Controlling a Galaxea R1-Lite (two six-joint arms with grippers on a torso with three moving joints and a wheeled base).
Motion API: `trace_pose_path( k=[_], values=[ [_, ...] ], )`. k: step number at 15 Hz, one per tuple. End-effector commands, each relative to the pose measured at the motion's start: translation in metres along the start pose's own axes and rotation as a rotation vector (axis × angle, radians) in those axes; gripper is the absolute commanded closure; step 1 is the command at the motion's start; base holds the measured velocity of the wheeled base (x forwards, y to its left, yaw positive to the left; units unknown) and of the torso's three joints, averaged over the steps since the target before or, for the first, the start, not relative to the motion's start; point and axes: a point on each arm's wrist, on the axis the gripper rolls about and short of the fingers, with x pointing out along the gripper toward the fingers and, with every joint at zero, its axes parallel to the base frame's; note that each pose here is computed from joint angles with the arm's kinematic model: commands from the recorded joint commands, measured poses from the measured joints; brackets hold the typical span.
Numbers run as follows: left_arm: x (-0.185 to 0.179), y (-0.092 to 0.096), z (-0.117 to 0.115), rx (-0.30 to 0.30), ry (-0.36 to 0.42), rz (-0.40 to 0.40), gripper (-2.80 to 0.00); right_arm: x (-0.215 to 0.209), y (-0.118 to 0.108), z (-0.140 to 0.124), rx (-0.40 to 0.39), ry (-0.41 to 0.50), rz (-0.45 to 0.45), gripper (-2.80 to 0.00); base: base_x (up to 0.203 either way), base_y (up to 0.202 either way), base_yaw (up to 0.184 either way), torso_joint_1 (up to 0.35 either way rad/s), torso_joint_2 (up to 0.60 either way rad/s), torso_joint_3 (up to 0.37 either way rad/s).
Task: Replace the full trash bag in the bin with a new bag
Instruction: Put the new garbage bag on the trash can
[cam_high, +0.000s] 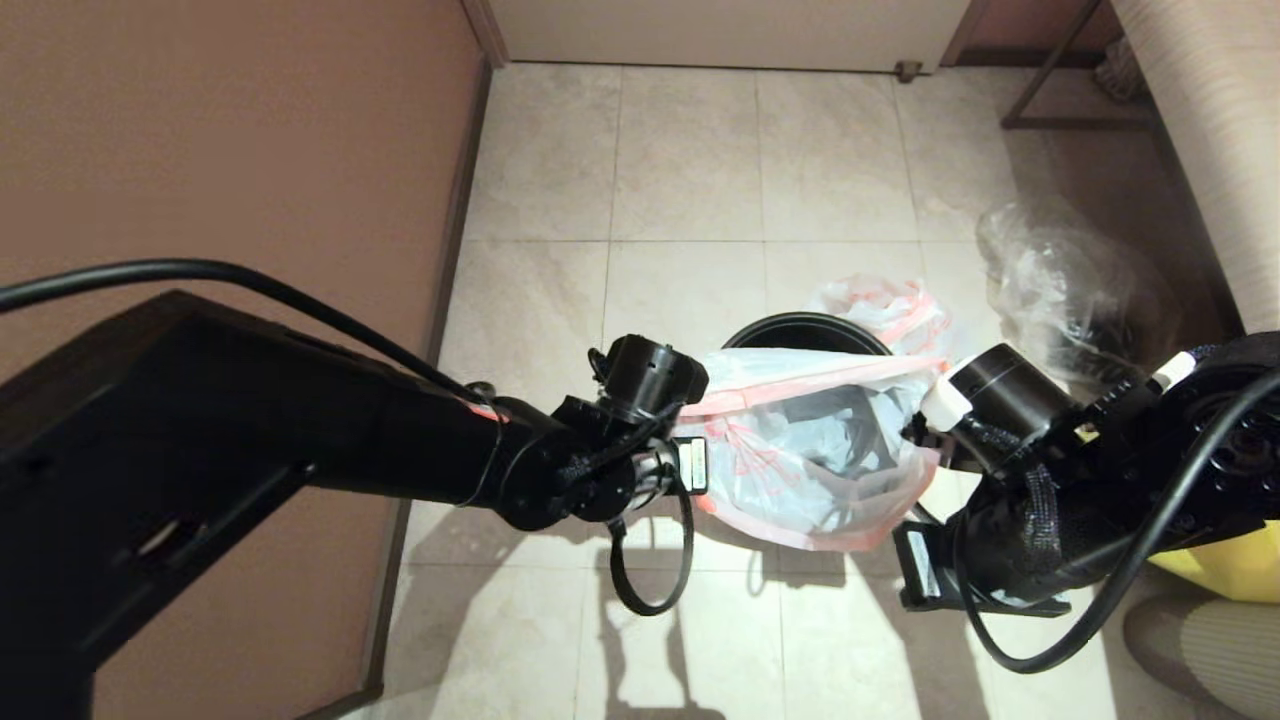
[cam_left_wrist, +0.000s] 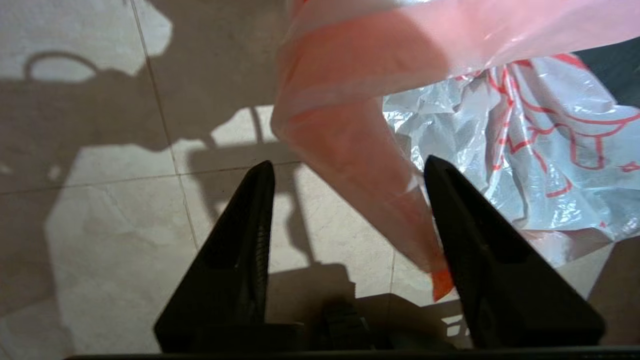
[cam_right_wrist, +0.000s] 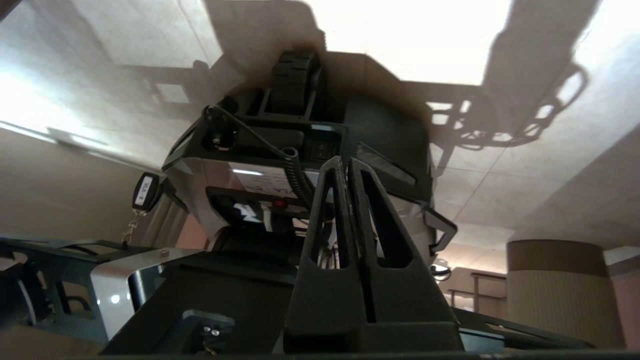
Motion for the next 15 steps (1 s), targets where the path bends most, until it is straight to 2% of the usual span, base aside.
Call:
trace_pose_path(
  k=[1,2,5,8,11,15],
  values=[
    [0.016,0.003,-0.009,0.003,0.030,0.024,0.00,0.004,-0.001,-0.004,0.001,0.019,0.011,0.00,0.000,0.000,0.000,0.000,0.00,0.000],
    [0.015,0.003,-0.007,0.001,0.021,0.025,0.00,0.005,-0.001,-0.005,0.001,0.027,0.037,0.00,0.000,0.000,0.000,0.000,0.00,0.000],
    [0.019,0.004,-0.010,0.004,0.022,0.029,0.00,0.024,-0.001,-0.005,0.004,0.053,0.033,0.00,0.000,0.000,0.000,0.000,0.00,0.000],
    [0.046,0.007,-0.028,0.025,0.057,0.098,0.00,0.040,0.000,0.002,0.014,0.035,0.039,0.00,0.000,0.000,0.000,0.000,0.00,0.000],
    [0.068,0.009,-0.036,0.027,0.028,0.122,0.00,0.043,0.003,0.009,0.012,0.012,0.050,0.00,0.000,0.000,0.000,0.000,0.00,0.000],
    [0.070,0.007,-0.032,0.023,-0.002,0.151,0.00,0.033,0.001,0.009,0.019,-0.011,0.061,0.00,0.000,0.000,0.000,0.000,0.00,0.000]
  ],
)
